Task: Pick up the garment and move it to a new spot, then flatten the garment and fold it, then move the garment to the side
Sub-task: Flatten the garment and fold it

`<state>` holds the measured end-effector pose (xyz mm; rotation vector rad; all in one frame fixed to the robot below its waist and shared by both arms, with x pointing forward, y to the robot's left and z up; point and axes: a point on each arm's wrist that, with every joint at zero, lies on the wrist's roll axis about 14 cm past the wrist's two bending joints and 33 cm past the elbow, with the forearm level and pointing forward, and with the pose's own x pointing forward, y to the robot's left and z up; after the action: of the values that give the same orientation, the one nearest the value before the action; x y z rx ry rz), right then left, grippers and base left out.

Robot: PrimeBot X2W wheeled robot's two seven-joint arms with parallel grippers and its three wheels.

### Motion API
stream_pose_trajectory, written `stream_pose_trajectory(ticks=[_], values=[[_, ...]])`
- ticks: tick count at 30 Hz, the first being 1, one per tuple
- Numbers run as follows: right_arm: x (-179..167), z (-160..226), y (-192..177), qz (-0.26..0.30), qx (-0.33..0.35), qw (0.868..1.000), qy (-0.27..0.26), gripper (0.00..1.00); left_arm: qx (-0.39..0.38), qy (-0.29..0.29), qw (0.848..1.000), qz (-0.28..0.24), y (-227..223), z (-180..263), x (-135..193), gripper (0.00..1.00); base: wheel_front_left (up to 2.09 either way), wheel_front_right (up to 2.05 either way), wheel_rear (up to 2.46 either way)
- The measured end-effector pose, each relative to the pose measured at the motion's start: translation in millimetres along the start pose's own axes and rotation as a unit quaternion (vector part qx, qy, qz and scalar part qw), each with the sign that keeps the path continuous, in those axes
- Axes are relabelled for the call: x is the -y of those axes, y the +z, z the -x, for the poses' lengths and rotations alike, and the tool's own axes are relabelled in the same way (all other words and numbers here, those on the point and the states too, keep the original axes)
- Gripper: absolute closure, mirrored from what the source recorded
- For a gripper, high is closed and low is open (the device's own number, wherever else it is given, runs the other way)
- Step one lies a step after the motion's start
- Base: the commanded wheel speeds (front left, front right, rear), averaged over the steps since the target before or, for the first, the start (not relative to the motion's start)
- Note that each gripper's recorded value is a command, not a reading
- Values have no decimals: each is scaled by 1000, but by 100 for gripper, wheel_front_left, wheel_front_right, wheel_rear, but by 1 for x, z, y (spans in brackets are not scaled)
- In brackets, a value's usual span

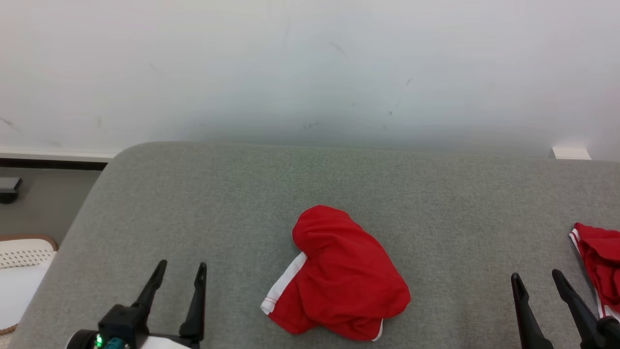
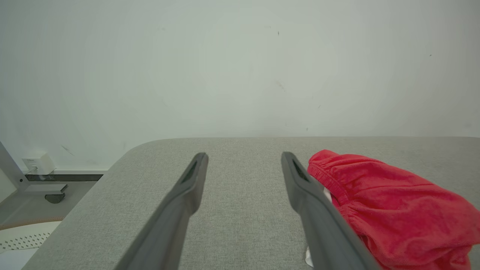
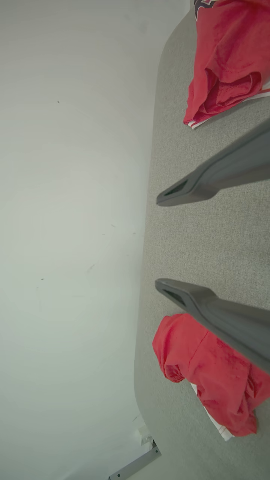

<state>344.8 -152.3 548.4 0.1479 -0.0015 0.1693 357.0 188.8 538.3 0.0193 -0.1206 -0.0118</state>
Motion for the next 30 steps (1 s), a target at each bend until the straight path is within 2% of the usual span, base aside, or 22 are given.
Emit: stream_pose_trajectory(ticks=[11,16,19,23,26,30], values=[[-3,-2,-2,-2,-3,1000,5,0,-2,-2,1000,-2,-2,-1,0,0,0,0,0],[-41,-10,-27,4,-53,997,63,0,10,-2,1000,-5,5,-7,0,0,0,0,0],[-80,-13,-55,4,-101,986,132,0,17,-2,1000,-10,9,-13,-1,0,0,0,0],[-132,-3,-100,-2,-175,959,224,0,18,4,1000,-12,8,-18,-4,0,0,0,0],[-151,-1,-127,7,-216,939,267,0,17,12,1000,-13,5,-22,-8,0,0,0,0],[-158,-14,-150,36,-235,925,296,0,12,25,1000,-12,0,-25,-14,0,0,0,0]])
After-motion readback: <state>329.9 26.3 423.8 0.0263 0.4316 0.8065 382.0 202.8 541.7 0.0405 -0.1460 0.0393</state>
